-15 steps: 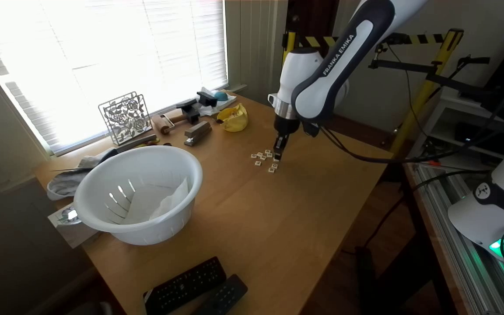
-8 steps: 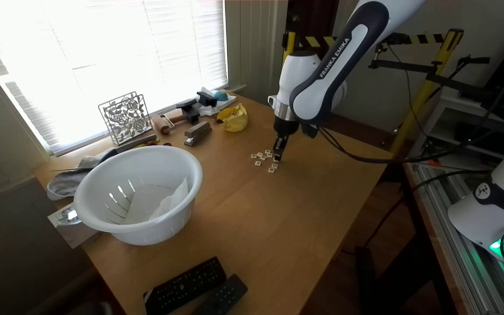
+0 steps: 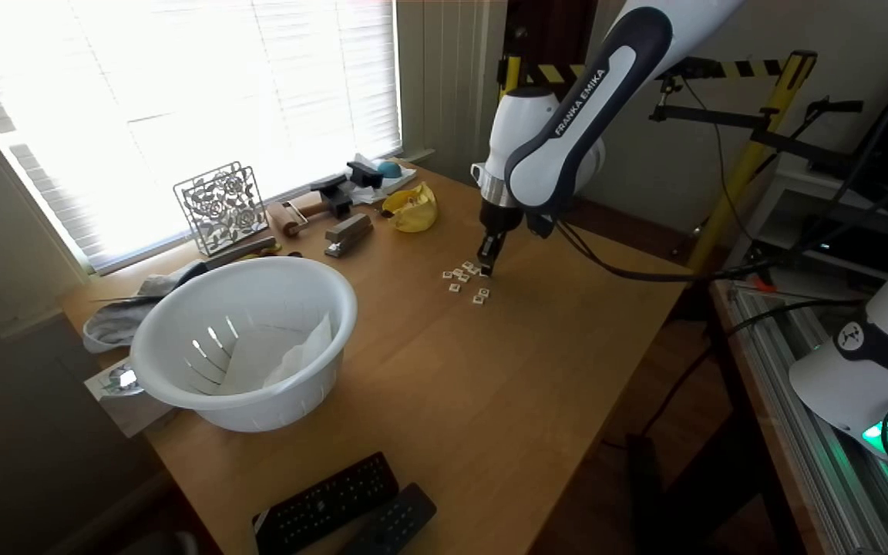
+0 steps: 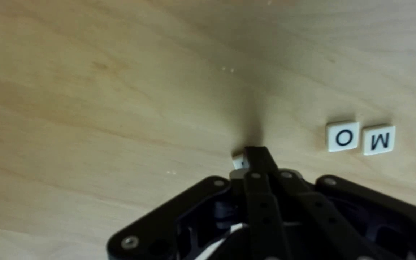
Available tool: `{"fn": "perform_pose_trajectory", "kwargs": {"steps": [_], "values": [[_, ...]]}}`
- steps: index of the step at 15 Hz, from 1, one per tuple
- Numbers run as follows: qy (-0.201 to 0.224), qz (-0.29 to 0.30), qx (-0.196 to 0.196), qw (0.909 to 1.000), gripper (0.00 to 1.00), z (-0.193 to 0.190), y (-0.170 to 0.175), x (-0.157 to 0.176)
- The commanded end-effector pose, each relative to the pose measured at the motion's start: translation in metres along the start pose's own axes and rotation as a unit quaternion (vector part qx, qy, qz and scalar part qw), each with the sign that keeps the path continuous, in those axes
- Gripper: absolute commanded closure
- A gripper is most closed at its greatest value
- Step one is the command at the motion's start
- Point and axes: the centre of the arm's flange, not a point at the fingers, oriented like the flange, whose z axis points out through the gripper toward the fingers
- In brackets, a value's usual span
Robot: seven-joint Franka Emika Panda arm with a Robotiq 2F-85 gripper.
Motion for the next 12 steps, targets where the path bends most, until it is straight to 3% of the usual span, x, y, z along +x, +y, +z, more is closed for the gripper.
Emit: {"fn": "perform_pose_trajectory", "kwargs": {"steps": [1, 7, 12], "values": [[-0.011, 0.018, -0.007, 0.9997, 1.00, 0.009, 0.017, 0.002], [-0.007, 0.029, -0.016, 0.9994, 1.00, 0.007, 0.035, 0.005], [0.025, 0.028, -0.017, 0.9991, 1.00, -0.026, 0.027, -0.011]]}}
